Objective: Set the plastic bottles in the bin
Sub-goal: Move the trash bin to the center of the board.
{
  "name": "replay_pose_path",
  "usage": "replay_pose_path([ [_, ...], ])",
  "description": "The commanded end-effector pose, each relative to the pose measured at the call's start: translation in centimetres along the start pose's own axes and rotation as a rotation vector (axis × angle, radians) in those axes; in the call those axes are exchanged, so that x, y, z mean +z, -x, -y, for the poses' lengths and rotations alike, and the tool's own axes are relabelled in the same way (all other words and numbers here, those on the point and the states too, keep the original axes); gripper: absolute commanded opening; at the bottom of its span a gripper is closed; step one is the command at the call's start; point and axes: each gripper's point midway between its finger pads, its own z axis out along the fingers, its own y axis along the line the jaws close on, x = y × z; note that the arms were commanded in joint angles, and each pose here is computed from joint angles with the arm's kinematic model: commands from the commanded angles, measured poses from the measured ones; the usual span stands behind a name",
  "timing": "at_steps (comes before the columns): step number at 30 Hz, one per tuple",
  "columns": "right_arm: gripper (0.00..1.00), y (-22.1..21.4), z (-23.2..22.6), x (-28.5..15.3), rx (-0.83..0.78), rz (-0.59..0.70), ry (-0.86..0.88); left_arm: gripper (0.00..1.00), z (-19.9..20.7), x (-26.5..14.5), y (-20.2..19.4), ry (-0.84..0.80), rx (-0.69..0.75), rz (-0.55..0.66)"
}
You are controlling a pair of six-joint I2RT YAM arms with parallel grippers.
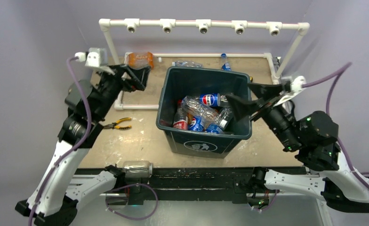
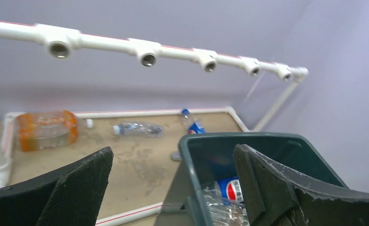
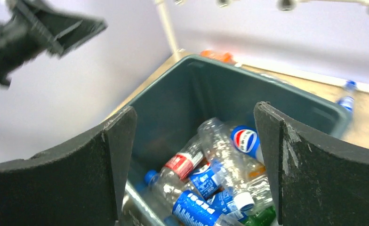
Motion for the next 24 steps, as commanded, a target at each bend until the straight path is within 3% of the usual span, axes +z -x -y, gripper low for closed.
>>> replay_pose_path([
  [1, 0.95, -0.1, 6.5, -0.3, 0.135, 0.045, -0.437, 0.99, 3.0, 1.4, -6.1, -0.141, -0.036, -0.335],
  [7, 0.96, -0.8, 9.1, -1.7, 0.164, 0.085, -0.603, 0.84, 3.9, 1.8, -9.7, -0.200, -0.057, -0.489],
  [15, 0.97, -1.3, 9.5, -2.1, 0.185, 0.092, -0.617, 0.73, 4.4, 1.2, -11.9, -0.247, -0.019, -0.595],
  [20, 0.97, -1.7, 10.0, -2.5, 0.183, 0.091, -0.644, 0.57, 4.5, 1.0, -13.4, -0.231, 0.039, -0.658],
  [24, 0.97, -1.8, 10.0, -2.8, 0.193, 0.093, -0.643, 0.52, 5.2, 0.8, -15.4, -0.214, 0.106, -0.719],
])
